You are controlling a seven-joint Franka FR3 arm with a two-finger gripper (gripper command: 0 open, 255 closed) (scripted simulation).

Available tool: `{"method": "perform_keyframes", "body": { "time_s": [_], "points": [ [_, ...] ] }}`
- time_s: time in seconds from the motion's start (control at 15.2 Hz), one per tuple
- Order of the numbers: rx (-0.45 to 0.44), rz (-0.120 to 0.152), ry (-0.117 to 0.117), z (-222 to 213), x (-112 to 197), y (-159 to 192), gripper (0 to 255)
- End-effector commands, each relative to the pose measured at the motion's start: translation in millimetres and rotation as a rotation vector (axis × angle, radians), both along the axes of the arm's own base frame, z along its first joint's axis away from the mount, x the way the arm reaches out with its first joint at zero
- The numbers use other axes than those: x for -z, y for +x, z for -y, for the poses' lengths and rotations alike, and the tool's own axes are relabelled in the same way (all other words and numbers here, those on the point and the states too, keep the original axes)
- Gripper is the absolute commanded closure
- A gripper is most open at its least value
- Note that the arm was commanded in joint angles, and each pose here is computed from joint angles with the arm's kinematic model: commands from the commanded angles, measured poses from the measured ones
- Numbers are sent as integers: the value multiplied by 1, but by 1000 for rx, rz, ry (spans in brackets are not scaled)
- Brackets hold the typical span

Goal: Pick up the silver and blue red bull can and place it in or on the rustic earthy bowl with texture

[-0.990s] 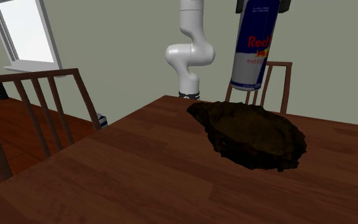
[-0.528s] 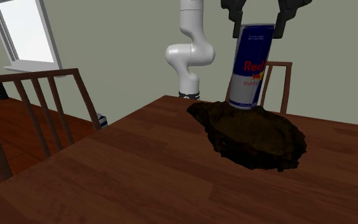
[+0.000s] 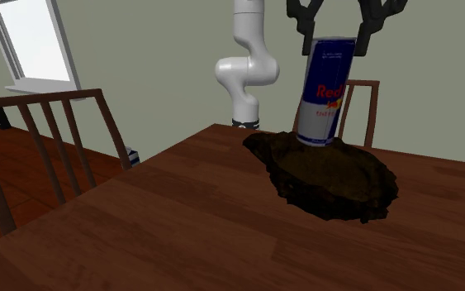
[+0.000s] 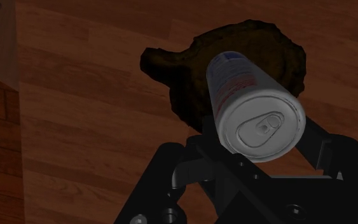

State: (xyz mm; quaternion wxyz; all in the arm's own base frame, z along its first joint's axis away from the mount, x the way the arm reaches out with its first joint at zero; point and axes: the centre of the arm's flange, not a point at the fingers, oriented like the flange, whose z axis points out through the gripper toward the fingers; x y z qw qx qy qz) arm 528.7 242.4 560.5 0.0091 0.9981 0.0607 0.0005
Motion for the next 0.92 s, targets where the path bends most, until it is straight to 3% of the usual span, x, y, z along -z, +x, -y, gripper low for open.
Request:
{"method": "perform_keyframes", "body": {
  "time_s": [0.0, 0.33, 0.59, 0.86],
  "points": [
    [0, 1, 0, 0, 0, 0, 0],
    [0, 1, 0, 0, 0, 0, 0],
    [0, 1, 0, -1, -50, 0, 0],
    [0, 1, 0, -1, -50, 0, 0]
  ]
}}
